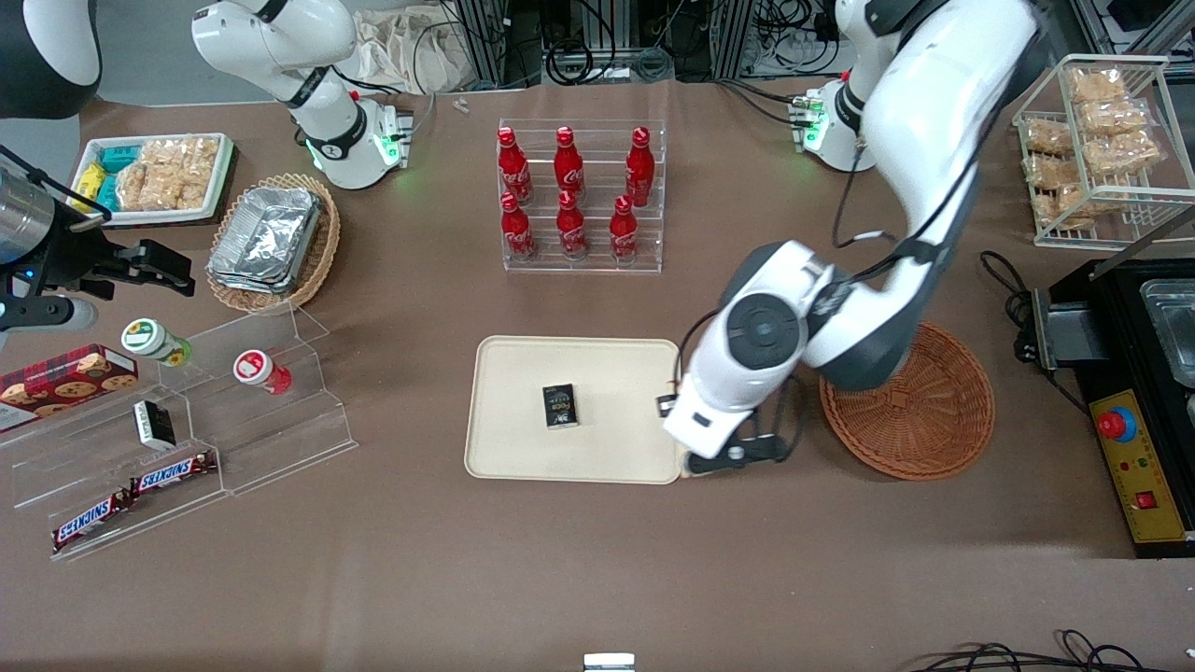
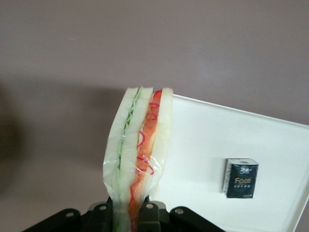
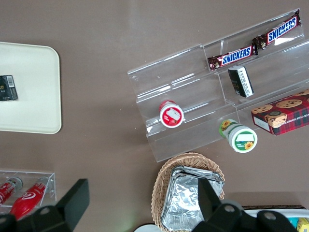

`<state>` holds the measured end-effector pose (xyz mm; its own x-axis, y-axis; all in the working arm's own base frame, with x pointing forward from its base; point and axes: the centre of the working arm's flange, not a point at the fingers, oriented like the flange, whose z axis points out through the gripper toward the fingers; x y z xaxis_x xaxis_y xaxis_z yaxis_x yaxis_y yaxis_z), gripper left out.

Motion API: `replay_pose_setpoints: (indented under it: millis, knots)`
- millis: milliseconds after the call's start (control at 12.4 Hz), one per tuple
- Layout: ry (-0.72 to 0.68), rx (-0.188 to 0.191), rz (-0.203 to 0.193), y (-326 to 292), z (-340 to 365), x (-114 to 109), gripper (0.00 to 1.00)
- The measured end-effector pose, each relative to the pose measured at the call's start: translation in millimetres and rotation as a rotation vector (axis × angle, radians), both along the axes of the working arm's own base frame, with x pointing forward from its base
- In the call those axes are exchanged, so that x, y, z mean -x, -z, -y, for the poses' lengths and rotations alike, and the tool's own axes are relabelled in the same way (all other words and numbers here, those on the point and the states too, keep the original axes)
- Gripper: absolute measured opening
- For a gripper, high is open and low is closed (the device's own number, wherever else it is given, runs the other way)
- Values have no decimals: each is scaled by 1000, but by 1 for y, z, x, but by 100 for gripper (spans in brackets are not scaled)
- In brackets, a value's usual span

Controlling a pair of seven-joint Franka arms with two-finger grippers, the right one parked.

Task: Place sandwich from basket to tray
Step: 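Lift the sandwich and carry it with the left gripper to the tray, then lower the sandwich onto the tray beside the tissue pack and open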

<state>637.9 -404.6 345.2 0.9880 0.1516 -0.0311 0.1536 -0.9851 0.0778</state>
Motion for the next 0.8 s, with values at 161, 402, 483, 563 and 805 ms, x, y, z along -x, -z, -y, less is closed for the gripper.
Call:
replay_pose_setpoints:
  millis: [161, 402, 483, 563, 805]
  knots:
    - [58, 19, -15, 40, 20, 5, 19]
    - [96, -2, -37, 81, 30, 11, 19]
    - [100, -10, -50, 94, 30, 12, 19]
    - [102, -15, -62, 104, 30, 14, 19]
    - [107, -22, -72, 113, 30, 15, 19]
